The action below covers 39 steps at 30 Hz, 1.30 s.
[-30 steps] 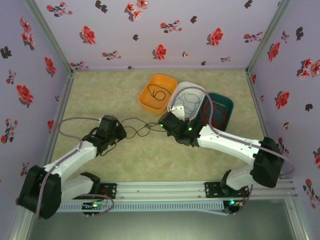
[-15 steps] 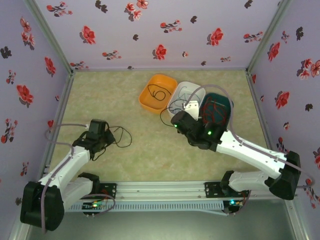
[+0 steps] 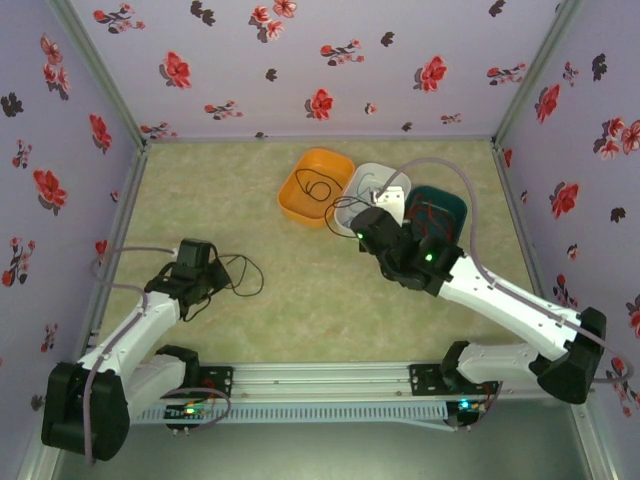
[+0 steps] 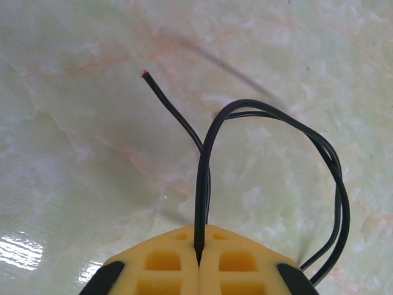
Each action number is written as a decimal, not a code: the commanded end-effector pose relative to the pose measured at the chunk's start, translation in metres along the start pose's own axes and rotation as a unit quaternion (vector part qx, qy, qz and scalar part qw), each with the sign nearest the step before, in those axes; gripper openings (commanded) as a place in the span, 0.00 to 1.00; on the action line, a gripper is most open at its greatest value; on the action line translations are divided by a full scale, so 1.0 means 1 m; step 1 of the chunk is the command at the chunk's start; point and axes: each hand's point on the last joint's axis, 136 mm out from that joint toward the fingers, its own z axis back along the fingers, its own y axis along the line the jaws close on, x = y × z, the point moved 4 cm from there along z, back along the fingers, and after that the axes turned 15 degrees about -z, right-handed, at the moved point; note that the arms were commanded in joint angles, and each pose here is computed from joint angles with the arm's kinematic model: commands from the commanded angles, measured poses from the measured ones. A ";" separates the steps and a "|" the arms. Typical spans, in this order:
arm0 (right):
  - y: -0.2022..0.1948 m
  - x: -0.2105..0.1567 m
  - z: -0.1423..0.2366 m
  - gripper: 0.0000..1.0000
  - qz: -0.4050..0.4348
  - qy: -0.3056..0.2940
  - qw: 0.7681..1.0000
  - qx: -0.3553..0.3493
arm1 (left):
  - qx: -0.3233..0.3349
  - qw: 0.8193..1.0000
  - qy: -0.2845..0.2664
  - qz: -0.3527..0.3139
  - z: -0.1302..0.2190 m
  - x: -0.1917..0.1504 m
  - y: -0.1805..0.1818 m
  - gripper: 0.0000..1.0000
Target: Untangle the cables
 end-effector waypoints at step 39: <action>0.065 0.011 -0.235 0.00 0.043 0.047 0.992 -0.107 | -0.061 0.998 -0.003 -0.011 -0.004 0.004 -0.017 0.00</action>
